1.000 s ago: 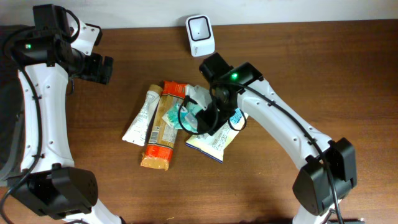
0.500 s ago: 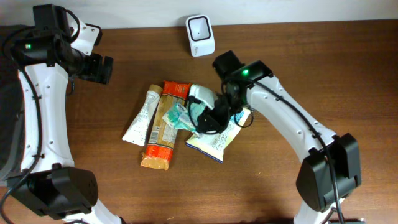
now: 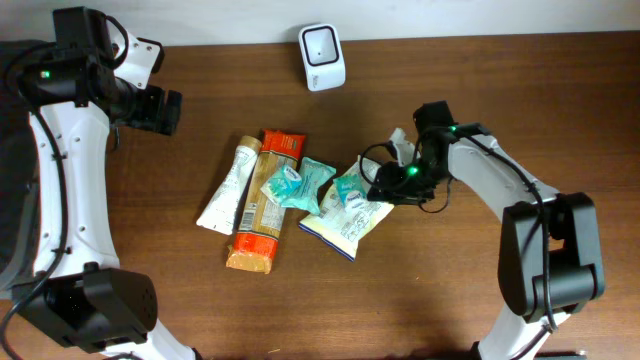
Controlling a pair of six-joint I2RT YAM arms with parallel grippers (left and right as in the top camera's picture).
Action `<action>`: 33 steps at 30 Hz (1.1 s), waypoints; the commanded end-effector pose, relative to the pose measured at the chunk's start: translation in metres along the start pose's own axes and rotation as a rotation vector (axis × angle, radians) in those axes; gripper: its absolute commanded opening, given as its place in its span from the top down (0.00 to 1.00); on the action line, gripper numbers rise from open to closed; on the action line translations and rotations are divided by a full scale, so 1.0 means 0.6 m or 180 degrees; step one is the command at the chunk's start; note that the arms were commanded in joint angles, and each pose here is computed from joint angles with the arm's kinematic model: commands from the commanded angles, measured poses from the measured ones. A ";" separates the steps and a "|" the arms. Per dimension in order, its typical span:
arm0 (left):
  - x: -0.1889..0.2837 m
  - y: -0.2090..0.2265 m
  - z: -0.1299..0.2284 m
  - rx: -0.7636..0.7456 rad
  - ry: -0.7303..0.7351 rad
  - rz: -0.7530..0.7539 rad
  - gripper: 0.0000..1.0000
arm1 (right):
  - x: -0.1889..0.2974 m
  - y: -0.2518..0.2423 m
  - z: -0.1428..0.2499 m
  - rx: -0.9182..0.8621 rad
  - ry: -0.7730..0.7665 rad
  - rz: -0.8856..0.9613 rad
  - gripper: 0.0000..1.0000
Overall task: Scan the item barcode
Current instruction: 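Lift the green tissue pack with the right gripper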
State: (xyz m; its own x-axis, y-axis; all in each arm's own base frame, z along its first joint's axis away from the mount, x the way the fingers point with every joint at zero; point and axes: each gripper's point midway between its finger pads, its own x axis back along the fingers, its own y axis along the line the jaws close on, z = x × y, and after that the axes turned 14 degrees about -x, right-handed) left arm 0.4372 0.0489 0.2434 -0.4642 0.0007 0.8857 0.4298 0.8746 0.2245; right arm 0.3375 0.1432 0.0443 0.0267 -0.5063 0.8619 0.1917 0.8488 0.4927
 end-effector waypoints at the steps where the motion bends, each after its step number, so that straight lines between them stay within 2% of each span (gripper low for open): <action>1: 0.015 0.002 -0.005 -0.0043 -0.0077 -0.0024 0.01 | 0.039 -0.031 -0.031 -0.0073 -0.0247 0.0557 0.38; 5: 0.015 0.002 -0.005 -0.0043 -0.0077 -0.0024 0.01 | 0.087 0.017 -0.049 0.0056 -0.0348 0.0522 0.38; 10: 0.015 0.003 -0.005 -0.0043 -0.0078 -0.0024 0.01 | 0.044 0.069 -0.017 0.0383 -0.0171 0.0385 0.38; 13: 0.015 0.003 -0.005 -0.0043 -0.0078 -0.0024 0.01 | 0.006 0.070 -0.007 0.0313 -0.0131 0.0392 0.38; 18: 0.015 0.002 -0.005 -0.0043 -0.0077 -0.0024 0.01 | -0.003 0.074 -0.008 0.0325 -0.0121 0.0313 0.39; 27: 0.015 0.003 -0.005 -0.0043 -0.0078 -0.0024 0.01 | -0.033 0.062 -0.006 0.0270 -0.0141 0.0199 0.46; 29: 0.015 0.003 -0.005 -0.0043 -0.0078 -0.0024 0.01 | -0.044 0.054 -0.003 0.0216 -0.0144 0.0197 0.50; 31: 0.015 0.003 -0.005 -0.0043 -0.0078 -0.0024 0.01 | -0.048 0.051 -0.002 0.0217 -0.0145 0.0196 0.66; 33: 0.015 0.002 -0.005 -0.0043 -0.0077 -0.0024 0.01 | -0.047 0.052 -0.005 0.0186 -0.0165 0.0182 0.75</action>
State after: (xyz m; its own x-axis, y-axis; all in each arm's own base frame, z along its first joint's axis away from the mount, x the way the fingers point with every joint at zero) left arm 0.4373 0.0489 0.2435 -0.4645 0.0007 0.8856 0.4294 0.8748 0.2245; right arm 0.3480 0.1860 0.0410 -0.0238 -0.4573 0.8890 0.1105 0.8826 0.4570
